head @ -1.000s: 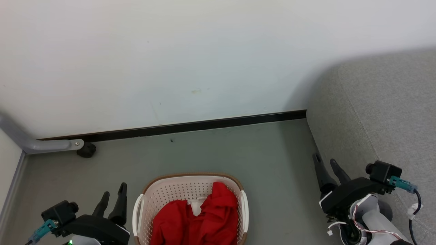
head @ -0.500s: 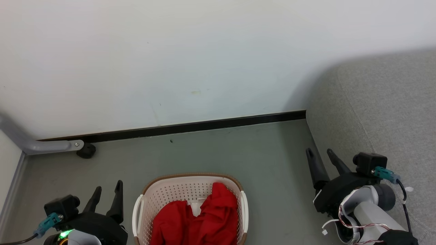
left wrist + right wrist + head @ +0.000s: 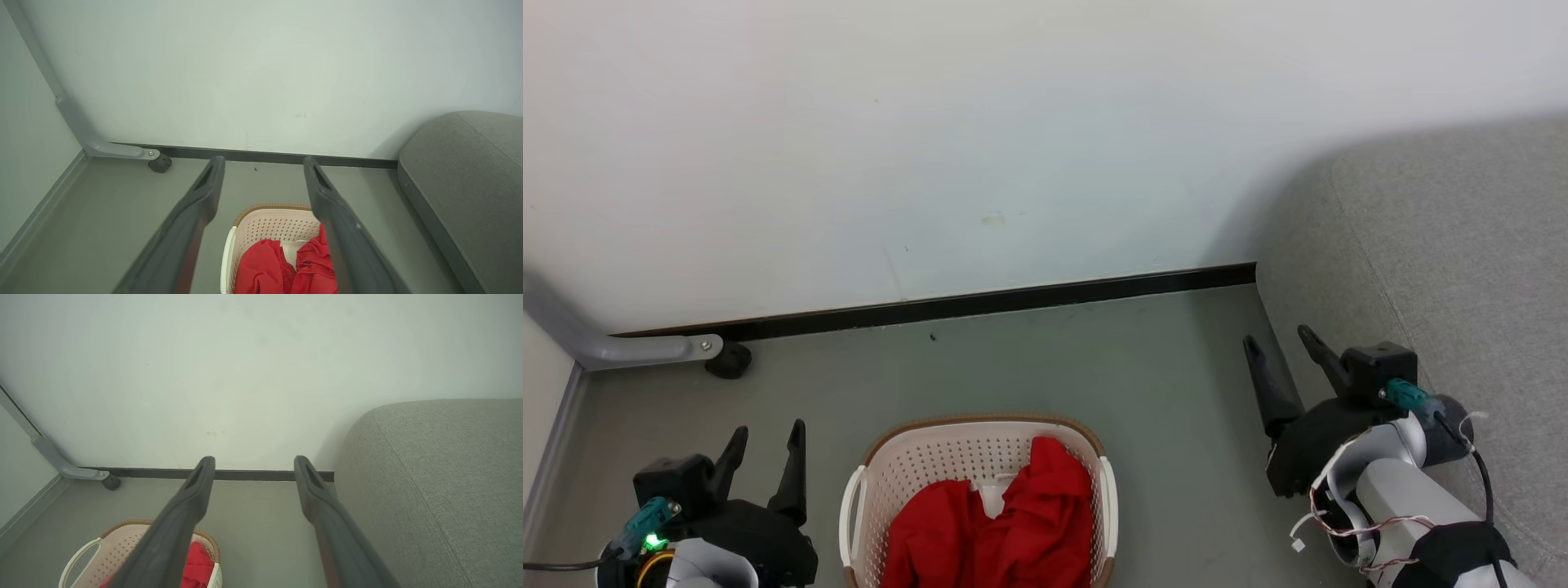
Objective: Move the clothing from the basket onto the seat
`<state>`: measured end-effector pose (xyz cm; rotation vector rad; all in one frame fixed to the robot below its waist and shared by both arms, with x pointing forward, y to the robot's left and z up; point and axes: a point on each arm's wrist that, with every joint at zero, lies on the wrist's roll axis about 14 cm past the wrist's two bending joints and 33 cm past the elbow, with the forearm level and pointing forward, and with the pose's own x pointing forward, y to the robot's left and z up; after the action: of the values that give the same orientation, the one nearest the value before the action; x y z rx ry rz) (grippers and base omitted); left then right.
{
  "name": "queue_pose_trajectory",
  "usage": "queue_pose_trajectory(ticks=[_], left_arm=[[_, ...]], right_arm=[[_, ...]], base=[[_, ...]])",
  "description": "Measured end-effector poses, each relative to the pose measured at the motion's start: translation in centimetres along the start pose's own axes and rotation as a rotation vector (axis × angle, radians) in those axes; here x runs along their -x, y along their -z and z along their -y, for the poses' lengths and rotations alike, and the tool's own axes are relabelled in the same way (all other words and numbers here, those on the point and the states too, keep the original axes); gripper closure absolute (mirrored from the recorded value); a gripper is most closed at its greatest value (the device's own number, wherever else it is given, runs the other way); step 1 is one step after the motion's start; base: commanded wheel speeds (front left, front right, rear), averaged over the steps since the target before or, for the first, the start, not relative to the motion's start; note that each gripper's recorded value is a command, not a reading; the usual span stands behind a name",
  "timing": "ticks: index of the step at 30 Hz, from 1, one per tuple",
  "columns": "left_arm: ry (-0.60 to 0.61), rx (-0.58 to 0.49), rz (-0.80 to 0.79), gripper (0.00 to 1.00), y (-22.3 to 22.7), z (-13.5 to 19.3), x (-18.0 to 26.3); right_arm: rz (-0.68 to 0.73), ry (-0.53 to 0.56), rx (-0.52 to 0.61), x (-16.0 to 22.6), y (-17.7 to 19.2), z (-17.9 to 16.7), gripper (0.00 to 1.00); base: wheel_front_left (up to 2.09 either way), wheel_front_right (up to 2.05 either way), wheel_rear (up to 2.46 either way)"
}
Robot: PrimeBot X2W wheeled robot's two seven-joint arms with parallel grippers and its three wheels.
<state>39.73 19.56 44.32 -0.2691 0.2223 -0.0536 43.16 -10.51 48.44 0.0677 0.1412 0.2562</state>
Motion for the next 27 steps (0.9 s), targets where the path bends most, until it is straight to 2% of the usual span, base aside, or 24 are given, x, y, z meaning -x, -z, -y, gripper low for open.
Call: queue_pose_trajectory(ticks=[11,27], left_arm=[[-0.004,-0.124,0.035,0.00,-0.7,-0.5,-0.2],[-0.045,-0.097,0.090,0.00,-2.2,-1.1,-0.5]], right_arm=[[0.048,0.002,0.175,-0.5,-1.3,0.5,0.00],[0.108,0.060,0.136,-0.6,-3.2,1.9,0.00]], base=[[0.00,0.00,0.00],[0.00,0.00,0.00]])
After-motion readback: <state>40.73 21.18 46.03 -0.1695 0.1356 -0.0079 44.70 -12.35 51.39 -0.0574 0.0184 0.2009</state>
